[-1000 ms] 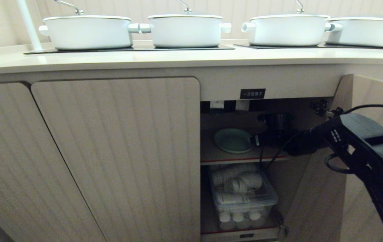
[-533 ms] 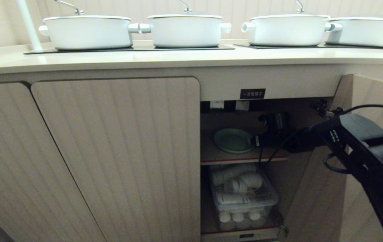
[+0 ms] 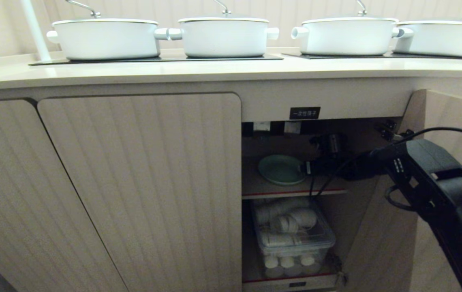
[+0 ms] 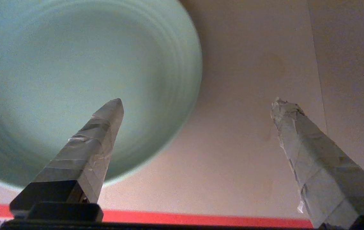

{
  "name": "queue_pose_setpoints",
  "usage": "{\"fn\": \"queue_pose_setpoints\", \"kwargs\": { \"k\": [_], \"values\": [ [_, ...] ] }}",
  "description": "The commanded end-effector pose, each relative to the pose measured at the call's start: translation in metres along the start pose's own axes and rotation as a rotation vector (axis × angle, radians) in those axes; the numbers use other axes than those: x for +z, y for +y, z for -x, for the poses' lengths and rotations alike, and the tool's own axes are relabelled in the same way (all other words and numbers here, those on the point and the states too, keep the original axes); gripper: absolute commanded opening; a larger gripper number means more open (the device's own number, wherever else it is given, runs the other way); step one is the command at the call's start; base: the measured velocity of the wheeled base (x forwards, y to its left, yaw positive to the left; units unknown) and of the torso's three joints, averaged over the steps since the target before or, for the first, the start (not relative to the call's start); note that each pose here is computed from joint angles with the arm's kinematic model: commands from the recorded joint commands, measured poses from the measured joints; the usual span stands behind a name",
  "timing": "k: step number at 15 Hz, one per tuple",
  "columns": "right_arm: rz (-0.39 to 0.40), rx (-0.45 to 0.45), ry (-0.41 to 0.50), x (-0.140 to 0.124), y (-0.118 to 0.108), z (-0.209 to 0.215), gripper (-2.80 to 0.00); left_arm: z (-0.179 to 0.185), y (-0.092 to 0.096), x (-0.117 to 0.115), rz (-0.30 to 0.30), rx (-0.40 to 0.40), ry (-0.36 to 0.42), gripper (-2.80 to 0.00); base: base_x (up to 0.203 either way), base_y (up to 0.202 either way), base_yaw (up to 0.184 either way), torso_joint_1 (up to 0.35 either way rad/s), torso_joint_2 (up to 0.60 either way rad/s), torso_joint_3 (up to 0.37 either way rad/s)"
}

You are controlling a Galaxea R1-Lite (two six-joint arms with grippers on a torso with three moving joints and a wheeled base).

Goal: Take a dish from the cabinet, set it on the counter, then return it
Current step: Take the plate from the cabinet

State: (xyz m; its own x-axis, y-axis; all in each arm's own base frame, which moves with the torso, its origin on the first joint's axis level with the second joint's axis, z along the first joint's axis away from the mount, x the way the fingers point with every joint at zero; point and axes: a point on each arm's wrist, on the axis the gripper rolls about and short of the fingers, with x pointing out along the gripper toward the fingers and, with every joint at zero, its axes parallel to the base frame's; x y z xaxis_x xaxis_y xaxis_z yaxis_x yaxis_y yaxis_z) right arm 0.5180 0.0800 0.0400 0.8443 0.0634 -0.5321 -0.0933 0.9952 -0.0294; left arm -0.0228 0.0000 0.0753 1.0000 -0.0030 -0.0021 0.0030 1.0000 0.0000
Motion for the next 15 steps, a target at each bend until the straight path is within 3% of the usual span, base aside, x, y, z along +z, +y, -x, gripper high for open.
{"fn": "queue_pose_setpoints", "kwargs": {
  "k": [1, 11, 13, 15],
  "values": [
    [-0.002, 0.000, 0.007, 0.0013, 0.0004, -0.0041, 0.00, 0.0000, 0.0000, 0.0000, 0.000, 0.000, -0.001, -2.80, 0.000, 0.000, 0.000, 0.000, 0.00, 0.000],
    [0.002, 0.003, 0.086, -0.0065, 0.0014, -0.0069, 0.00, 0.0000, 0.0000, 0.0000, 0.000, 0.000, -0.001, -2.80, 0.000, 0.000, 0.000, 0.000, 0.00, 0.000],
    [-0.001, 0.072, 0.092, -0.0052, 0.0025, -0.0049, 0.00, 0.0000, 0.0000, 0.0000, 0.000, 0.000, -0.001, -2.80, 0.000, 0.000, 0.000, 0.000, 0.00, 0.000],
    [-0.002, 0.086, 0.108, -0.0043, 0.0023, -0.0033, 0.00, 0.0000, 0.0000, 0.0000, 0.000, 0.001, -0.001, -2.80, 0.000, 0.000, 0.000, 0.000, 0.00, 0.000]
  ]
}}
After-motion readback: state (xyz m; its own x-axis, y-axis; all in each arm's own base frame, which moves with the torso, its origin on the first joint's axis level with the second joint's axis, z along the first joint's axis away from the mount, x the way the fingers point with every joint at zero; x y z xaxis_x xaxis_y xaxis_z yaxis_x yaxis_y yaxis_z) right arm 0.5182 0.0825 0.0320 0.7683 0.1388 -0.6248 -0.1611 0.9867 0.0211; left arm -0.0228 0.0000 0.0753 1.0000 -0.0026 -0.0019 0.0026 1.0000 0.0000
